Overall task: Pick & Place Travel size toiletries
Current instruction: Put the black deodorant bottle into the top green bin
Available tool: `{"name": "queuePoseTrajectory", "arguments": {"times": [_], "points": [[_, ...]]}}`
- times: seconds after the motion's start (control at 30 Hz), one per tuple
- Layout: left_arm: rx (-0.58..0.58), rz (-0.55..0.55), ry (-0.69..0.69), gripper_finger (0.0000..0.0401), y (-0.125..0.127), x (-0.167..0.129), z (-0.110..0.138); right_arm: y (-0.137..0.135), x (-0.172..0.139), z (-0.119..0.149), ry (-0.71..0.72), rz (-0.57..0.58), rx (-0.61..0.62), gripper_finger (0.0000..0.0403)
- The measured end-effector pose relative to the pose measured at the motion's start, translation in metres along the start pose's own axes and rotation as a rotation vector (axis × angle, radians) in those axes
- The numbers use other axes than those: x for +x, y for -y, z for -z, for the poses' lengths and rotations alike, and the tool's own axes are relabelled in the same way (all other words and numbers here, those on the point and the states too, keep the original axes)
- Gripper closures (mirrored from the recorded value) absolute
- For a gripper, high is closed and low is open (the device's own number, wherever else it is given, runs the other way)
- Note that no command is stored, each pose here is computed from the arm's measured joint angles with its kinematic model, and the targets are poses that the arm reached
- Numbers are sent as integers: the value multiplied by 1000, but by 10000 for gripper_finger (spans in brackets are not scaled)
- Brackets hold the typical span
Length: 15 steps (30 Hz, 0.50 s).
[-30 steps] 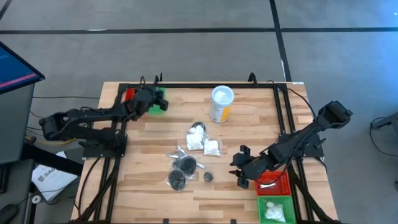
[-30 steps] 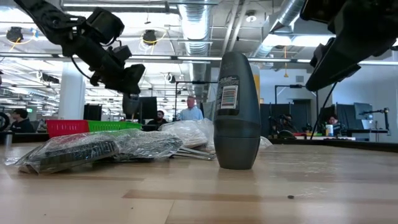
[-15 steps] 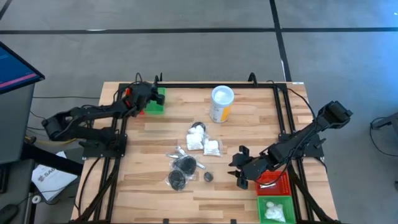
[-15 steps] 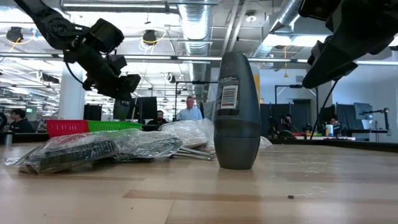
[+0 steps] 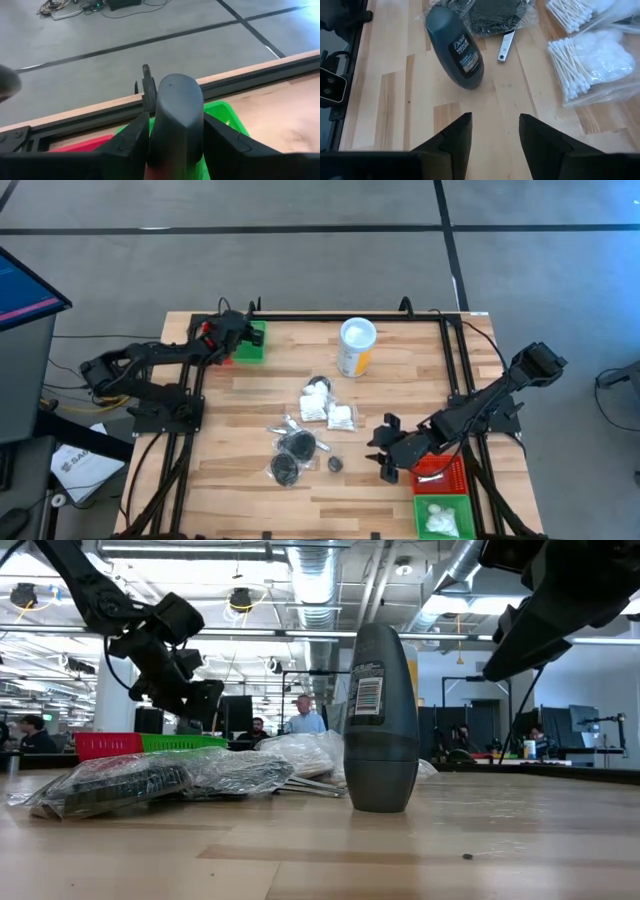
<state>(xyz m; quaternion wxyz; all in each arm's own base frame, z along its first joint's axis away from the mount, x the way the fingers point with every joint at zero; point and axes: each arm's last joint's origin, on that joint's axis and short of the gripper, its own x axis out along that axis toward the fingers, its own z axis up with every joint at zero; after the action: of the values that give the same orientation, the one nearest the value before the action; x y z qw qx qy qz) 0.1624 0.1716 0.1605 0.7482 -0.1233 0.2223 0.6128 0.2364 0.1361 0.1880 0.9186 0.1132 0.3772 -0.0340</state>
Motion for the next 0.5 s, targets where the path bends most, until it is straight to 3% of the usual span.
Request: {"name": "queuePoseTrajectory", "arguments": {"times": [0.5], "points": [[11,-3,-10,229,4,12,7,2,0,-1,2,5,3,248]]}}
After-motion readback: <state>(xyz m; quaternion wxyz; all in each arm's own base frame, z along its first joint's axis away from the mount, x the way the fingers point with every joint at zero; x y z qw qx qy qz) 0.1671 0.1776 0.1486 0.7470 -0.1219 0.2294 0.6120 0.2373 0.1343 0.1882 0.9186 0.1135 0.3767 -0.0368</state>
